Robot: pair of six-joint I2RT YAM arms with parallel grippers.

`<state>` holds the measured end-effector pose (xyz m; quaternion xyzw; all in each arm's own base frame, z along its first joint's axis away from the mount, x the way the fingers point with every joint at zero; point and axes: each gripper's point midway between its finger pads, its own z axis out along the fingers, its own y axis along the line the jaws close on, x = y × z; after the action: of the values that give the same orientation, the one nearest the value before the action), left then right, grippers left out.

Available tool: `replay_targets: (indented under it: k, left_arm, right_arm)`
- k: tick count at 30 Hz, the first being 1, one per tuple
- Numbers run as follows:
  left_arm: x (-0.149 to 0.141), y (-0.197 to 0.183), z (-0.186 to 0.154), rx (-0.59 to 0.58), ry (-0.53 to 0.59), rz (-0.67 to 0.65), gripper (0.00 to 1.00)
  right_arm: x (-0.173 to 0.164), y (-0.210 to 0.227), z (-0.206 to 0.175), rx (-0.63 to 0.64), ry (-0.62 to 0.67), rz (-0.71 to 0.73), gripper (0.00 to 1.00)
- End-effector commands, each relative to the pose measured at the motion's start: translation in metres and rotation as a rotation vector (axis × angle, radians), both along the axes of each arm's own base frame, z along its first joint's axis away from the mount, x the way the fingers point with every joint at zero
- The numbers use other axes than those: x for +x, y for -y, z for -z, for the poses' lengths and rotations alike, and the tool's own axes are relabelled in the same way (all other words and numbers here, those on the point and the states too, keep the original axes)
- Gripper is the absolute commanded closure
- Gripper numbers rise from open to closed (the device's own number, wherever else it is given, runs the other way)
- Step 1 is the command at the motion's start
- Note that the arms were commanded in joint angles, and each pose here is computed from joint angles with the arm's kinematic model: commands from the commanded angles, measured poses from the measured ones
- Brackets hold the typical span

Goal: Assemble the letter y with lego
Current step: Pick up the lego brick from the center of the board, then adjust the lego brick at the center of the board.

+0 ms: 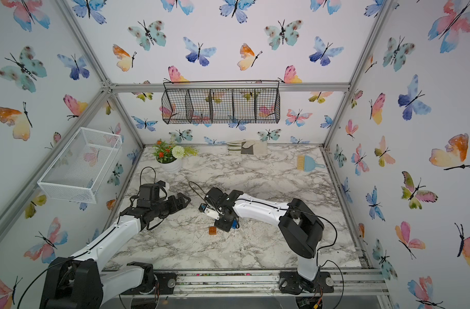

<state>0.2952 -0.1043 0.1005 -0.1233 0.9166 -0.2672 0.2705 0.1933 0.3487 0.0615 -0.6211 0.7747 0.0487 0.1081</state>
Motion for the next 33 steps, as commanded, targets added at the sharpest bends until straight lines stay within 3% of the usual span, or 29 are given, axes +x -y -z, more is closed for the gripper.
replay_targets:
  k: [1,6,33]
  left_arm:
    - [-0.008,0.001,0.007,-0.006,-0.03,0.026,0.03]
    - [-0.008,-0.002,0.004,-0.002,-0.028,0.019,0.03]
    - [-0.009,0.0,0.014,-0.022,-0.053,0.018,0.03]
  right_arm:
    - [-0.011,0.013,0.007,-0.145,0.022,-0.095,0.71]
    - [-0.007,0.007,0.013,-0.2,0.07,-0.14,0.71]
    - [-0.004,-0.018,0.016,-0.209,0.098,-0.244,0.71]
